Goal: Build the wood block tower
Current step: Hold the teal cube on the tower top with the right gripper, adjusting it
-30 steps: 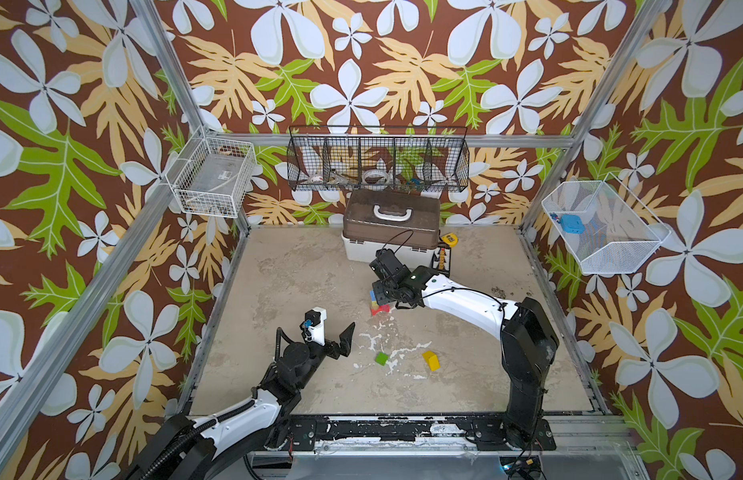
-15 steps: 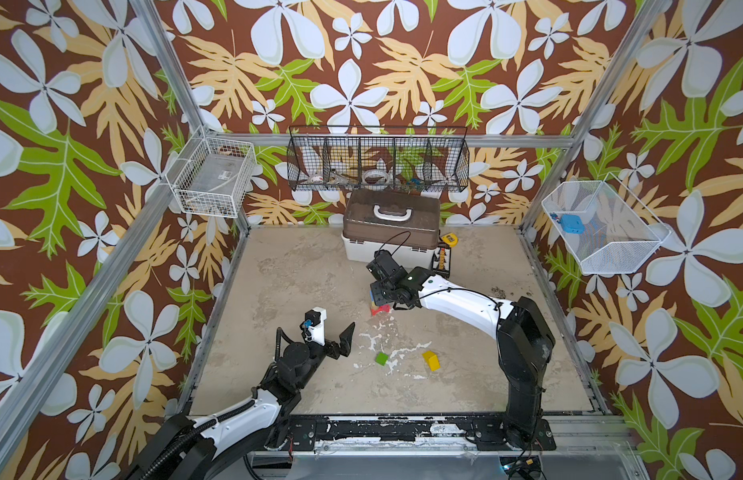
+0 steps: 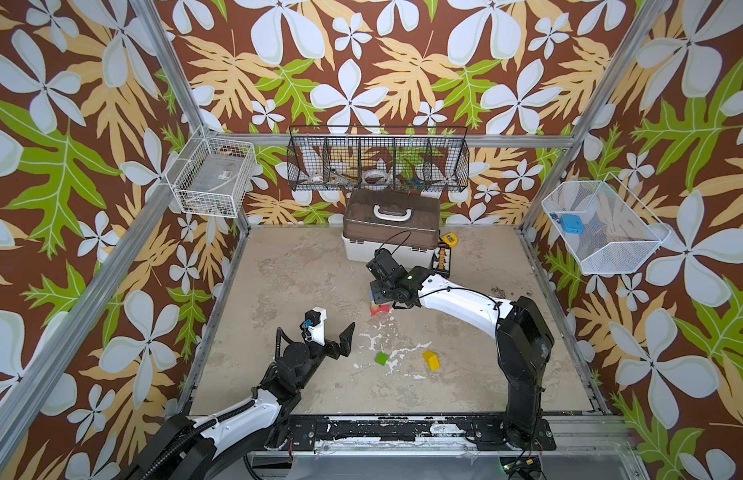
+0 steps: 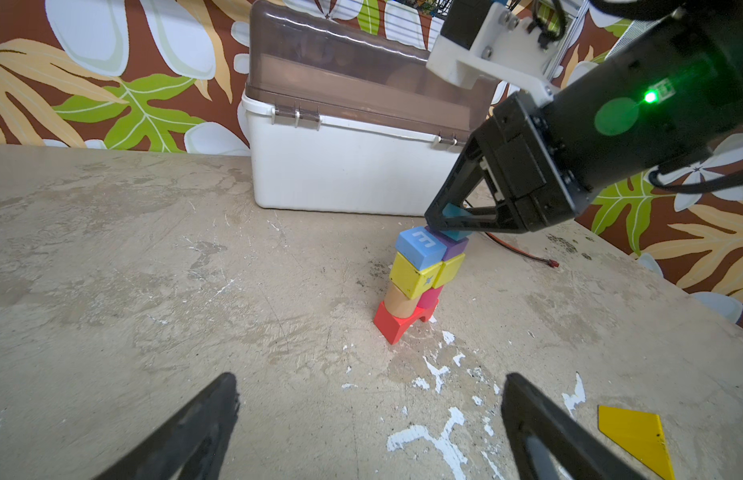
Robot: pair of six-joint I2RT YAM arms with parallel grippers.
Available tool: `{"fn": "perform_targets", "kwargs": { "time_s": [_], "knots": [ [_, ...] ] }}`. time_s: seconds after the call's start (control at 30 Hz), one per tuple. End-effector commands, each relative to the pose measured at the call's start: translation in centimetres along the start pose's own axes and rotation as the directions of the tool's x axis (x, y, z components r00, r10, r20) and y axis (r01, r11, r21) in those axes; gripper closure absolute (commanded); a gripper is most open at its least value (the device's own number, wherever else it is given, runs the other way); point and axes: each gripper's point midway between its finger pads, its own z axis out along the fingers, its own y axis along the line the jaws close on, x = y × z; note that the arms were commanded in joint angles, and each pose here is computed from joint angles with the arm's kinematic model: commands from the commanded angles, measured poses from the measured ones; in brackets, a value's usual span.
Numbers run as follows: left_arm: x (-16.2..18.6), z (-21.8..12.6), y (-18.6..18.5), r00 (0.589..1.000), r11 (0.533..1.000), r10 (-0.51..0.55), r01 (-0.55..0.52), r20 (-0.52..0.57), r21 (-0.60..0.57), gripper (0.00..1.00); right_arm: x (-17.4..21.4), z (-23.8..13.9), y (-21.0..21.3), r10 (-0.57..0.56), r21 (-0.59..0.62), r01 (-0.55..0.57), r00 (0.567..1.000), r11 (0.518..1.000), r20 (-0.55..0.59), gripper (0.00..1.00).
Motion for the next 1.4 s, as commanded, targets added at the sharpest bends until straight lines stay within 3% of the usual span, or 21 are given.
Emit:
{"fn": "perform_targets", "kwargs": {
  "time_s": [0.0,0.2,0.53,1.37],
  "knots": [
    [-0.1,-0.1,0.1,1.0,1.0,-0.006,0.006,0.012,-0.007,0.0,-0.2,0.1,-0.2,0.011,0.019,-0.012,1.0,1.0,0.011,0.75],
    [-0.2,-0.1,0.1,1.0,1.0,-0.007,0.007,0.013,-0.006,0.0,-0.1,0.2,-0.3,0.01,0.022,-0.01,1.0,1.0,0.007,0.72],
    [-0.2,-0.1,0.1,1.0,1.0,-0.008,0.008,0.014,-0.007,0.0,-0.1,0.1,-0.2,0.013,0.015,-0.013,1.0,1.0,0.005,0.58],
    [-0.1,-0.1,0.1,1.0,1.0,-0.008,0.008,0.011,-0.006,0.0,0.3,-1.1,0.0,0.038,0.004,-0.038,0.999,0.999,0.007,0.54]
  ]
}}
